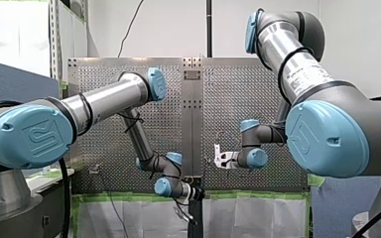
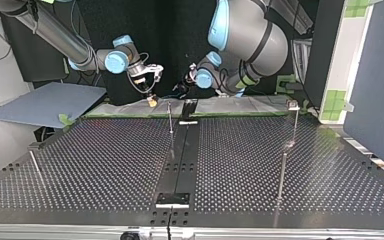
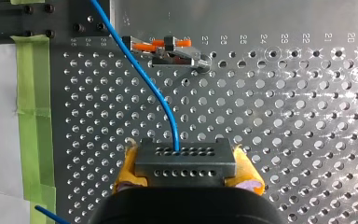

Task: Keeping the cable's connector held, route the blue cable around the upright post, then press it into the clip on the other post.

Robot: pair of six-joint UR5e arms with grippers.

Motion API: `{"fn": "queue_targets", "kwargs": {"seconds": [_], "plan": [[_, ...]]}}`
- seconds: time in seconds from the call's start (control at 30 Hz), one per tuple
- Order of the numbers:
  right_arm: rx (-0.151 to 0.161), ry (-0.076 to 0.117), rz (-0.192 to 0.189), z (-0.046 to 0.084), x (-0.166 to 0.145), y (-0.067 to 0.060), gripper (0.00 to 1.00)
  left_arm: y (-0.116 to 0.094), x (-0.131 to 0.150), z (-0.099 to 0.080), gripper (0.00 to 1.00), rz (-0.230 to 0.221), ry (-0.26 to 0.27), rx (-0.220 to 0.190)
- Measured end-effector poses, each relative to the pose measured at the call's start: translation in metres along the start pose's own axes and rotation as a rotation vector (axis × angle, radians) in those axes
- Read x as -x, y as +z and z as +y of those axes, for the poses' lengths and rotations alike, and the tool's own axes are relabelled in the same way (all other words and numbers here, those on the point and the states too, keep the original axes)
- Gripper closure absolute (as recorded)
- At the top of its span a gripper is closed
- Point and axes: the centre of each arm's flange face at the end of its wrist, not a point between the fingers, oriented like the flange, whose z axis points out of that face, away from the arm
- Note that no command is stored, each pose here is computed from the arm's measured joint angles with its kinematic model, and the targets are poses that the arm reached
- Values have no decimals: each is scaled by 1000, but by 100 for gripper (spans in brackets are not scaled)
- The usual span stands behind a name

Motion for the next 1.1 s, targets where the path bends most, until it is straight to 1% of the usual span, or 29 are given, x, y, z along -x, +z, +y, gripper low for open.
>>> {"fn": "queue_targets", "kwargs": {"seconds": [0.03, 0.07, 0.1, 0.13, 0.17, 0.2, 0.23, 0.27, 0.3, 0.33, 0.37, 0.57, 0.63, 0.77, 0.9, 1.0, 1.1], "plan": [[0, 0, 0, 0, 0, 0, 100, 0, 3, 1, 0, -10, 8, 3], [0, 0, 0, 0, 0, 0, 100, 0, 5, 1, 13, -19, 15, 7], [0, 0, 0, 0, 0, 0, 100, -1, 7, 2, 13, -28, 22, 12], [0, 0, 0, 0, 0, 0, 100, -2, 9, 3, 30, -38, 30, 20], [0, 0, 0, 0, 0, 0, 100, -2, 10, 4, 50, -45, 35, 28], [0, 0, -1, 0, 0, 0, 100, -3, 12, 5, 50, -53, 41, 36], [0, 0, -1, 0, 0, 0, 100, -4, 14, 6, 64, -62, 49, 48], [0, 0, -1, 0, 0, 0, 100, -5, 15, 7, 85, -69, 54, 58], [0, 0, 0, 0, 0, 0, 100, -6, 16, 8, 85, -75, 60, 68], [0, 0, 0, 0, 0, 0, 100, -7, 17, 9, 95, -84, 68, 78], [0, 0, -1, 0, 0, 0, 100, -7, 19, 9, 100, -91, 75, 85], [0, 1, -1, 0, 0, 0, 100, -9, 23, 11, 100, -130, 128, 109], [0, 1, 0, 0, 0, 0, 100, -8, 23, 11, 100, -126, 150, 104], [0, 5, 0, 0, 0, 0, 100, -7, 20, 9, 100, -103, 189, 90], [0, 7, 0, 0, 0, 0, 100, -7, 20, 10, 100, -95, 223, 95], [4, 12, 0, 1, 0, 0, 100, -10, 23, 12, 100, -102, 245, 121], [14, 16, -2, 4, 0, 0, 100, -14, 29, 16, 100, -121, 266, 160]]}}
